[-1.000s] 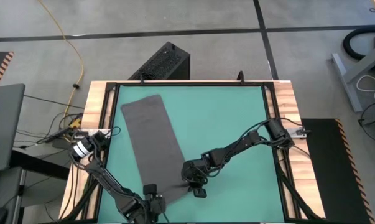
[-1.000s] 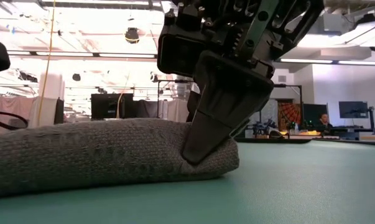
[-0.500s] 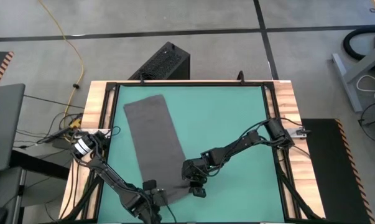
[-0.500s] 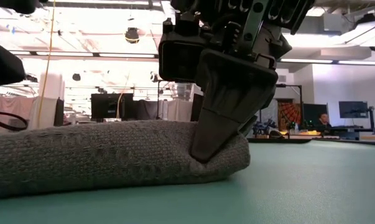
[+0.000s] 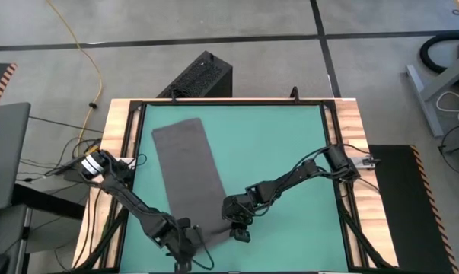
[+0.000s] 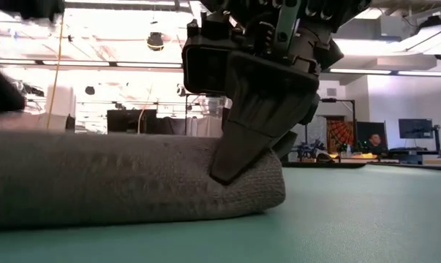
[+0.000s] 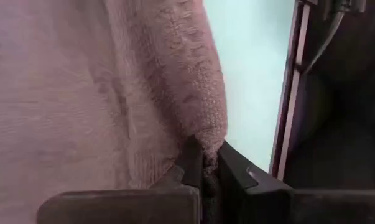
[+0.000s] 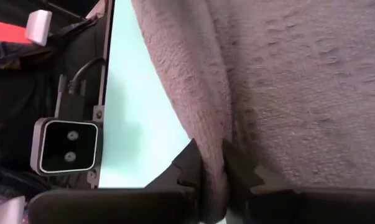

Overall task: Roll towel
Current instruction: Roll the gray towel

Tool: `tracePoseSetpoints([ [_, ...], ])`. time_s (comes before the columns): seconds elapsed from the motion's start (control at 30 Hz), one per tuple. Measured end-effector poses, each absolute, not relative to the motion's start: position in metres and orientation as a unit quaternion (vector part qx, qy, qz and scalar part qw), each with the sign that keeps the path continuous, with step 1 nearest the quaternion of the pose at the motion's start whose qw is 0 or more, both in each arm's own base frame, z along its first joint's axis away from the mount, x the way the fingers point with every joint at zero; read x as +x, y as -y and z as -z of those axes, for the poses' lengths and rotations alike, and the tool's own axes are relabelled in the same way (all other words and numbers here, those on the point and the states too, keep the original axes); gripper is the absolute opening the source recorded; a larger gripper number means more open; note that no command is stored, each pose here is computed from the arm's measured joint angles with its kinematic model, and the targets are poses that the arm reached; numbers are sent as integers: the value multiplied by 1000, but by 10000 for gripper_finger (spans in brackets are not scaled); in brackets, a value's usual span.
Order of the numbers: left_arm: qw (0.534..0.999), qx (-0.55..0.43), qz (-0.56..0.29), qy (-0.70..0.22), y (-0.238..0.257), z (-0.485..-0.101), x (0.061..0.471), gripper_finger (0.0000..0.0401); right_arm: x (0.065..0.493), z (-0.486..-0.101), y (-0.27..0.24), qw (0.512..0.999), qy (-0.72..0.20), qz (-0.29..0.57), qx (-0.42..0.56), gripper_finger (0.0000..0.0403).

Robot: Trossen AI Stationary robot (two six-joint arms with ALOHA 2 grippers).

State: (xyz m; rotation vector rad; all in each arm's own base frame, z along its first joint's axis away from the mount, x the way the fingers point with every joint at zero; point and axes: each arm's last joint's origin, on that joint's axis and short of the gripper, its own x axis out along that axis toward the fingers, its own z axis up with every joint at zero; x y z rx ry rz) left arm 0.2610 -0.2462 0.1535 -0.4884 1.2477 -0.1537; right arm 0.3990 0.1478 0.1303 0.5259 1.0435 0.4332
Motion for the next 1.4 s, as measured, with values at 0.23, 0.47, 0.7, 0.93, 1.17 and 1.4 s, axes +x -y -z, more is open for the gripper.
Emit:
tracePoseSetpoints([
  [0.23, 775, -334, 133, -520, 227, -130, 237, 1, 400, -130, -144, 808, -492, -210, 246, 105],
  [0.47, 773, -375, 167, -483, 207, -129, 216, 1, 399, -129, -136, 781, -512, -231, 273, 141],
  [0.7, 755, -416, 168, -478, 195, -118, 206, 0, 385, -162, -152, 842, -471, -208, 161, 146],
  [0.93, 752, -443, 184, -453, 189, -117, 205, 0, 362, -183, -221, 927, -315, -180, -94, 141],
  [1.17, 752, -445, 183, -452, 189, -117, 206, 0, 358, -188, -238, 949, -255, -127, -134, 180],
  [1.4, 755, -439, 185, -450, 189, -116, 206, 5, 370, -153, -238, 946, -269, -113, -143, 246],
])
